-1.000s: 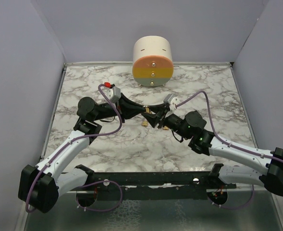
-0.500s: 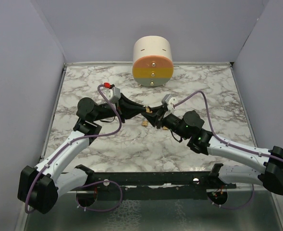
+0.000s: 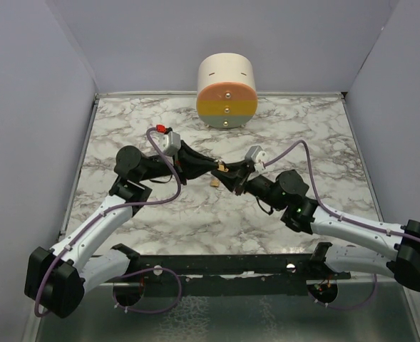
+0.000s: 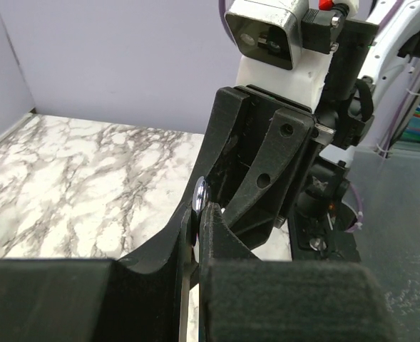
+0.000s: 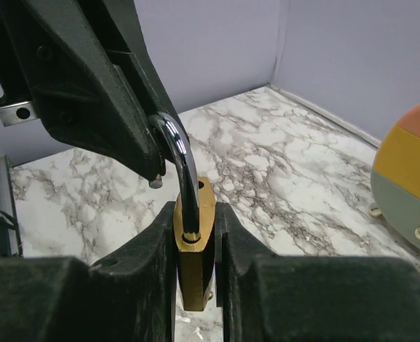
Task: Lock with the key
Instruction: Lock the lock.
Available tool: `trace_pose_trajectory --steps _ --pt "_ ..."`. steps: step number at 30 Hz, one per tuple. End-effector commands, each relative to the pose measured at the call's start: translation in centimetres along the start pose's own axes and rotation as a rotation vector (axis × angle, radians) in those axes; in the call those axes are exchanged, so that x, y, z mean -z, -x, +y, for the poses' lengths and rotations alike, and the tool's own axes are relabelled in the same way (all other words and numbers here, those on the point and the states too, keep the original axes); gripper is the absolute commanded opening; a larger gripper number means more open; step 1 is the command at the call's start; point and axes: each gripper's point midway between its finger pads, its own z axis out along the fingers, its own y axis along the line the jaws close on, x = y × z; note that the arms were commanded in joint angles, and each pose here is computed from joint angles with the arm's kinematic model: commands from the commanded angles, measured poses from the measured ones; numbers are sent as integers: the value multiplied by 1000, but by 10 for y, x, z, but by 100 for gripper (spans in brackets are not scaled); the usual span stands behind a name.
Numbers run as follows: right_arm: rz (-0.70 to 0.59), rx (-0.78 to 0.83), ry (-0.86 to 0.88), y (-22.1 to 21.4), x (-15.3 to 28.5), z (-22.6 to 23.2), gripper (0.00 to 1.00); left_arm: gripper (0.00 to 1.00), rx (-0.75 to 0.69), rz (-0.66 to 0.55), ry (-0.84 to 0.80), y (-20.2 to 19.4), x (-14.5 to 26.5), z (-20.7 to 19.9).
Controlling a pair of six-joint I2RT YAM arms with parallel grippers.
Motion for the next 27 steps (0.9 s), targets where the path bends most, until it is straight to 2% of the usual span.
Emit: trace_pose_trajectory --steps 1,11,27 --pt "-136 60 67 29 15 12 2 0 -96 -64 16 28 1 -3" --pt "-105 32 236 31 16 42 2 0 -109 -52 -9 24 2 -7" --pt "-187 23 390 75 30 68 2 0 -85 -29 0 8 5 -5"
